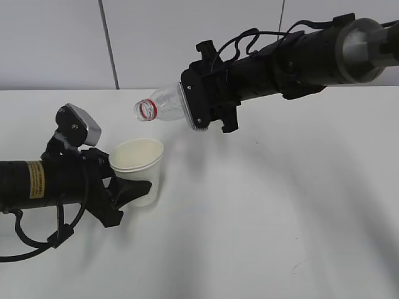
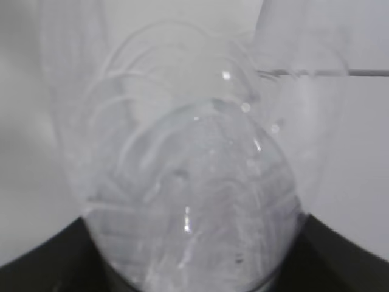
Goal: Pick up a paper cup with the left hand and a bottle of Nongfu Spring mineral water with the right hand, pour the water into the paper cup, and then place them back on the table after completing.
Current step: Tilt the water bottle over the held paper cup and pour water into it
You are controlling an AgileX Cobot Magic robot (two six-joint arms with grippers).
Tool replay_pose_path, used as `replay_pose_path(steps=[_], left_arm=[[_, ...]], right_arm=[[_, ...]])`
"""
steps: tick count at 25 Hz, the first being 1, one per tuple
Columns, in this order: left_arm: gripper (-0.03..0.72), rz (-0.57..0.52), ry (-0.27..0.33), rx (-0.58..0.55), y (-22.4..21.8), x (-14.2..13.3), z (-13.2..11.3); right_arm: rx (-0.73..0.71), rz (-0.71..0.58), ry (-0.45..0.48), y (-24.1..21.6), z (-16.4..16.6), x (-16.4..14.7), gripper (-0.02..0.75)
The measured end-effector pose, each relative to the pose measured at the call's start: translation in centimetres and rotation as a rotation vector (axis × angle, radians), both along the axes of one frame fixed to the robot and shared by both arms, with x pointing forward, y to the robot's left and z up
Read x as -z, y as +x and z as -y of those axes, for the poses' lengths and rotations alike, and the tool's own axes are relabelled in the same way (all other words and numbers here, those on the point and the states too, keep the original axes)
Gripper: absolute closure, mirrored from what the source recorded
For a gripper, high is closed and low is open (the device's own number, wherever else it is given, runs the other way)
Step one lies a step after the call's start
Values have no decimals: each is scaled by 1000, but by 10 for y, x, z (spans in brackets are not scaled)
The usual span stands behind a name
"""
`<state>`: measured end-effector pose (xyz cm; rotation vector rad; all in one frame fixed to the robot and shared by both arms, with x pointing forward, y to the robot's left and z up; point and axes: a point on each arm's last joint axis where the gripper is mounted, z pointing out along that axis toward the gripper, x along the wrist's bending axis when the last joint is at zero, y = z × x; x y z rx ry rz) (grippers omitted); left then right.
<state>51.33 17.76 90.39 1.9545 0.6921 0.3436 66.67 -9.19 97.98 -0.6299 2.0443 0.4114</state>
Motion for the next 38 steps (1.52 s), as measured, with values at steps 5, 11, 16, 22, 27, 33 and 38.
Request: replay_pose_path(steps=[5, 11, 16, 22, 27, 33, 38], left_arm=[[305, -13, 26, -15, 0, 2, -2], [305, -15, 7, -46, 2, 1, -3], [305, -1, -18, -58, 6, -2, -2], [305, -2, -22, -52, 10, 0, 0], [305, -5, -24, -48, 10, 2, 0], [305, 16, -42, 8, 7, -1, 4], [305, 20, -47, 16, 6, -1, 4]], right_arm=[[-6, 20, -24, 1, 1, 0, 287], [-13, 32, -39, 1, 1, 0, 287], [-20, 41, -51, 1, 1, 0, 287], [-31, 53, -67, 1, 1, 0, 288], [-49, 70, -90, 1, 1, 0, 288], [-65, 86, -112, 1, 1, 0, 288], [-74, 100, -130, 1, 1, 0, 288]])
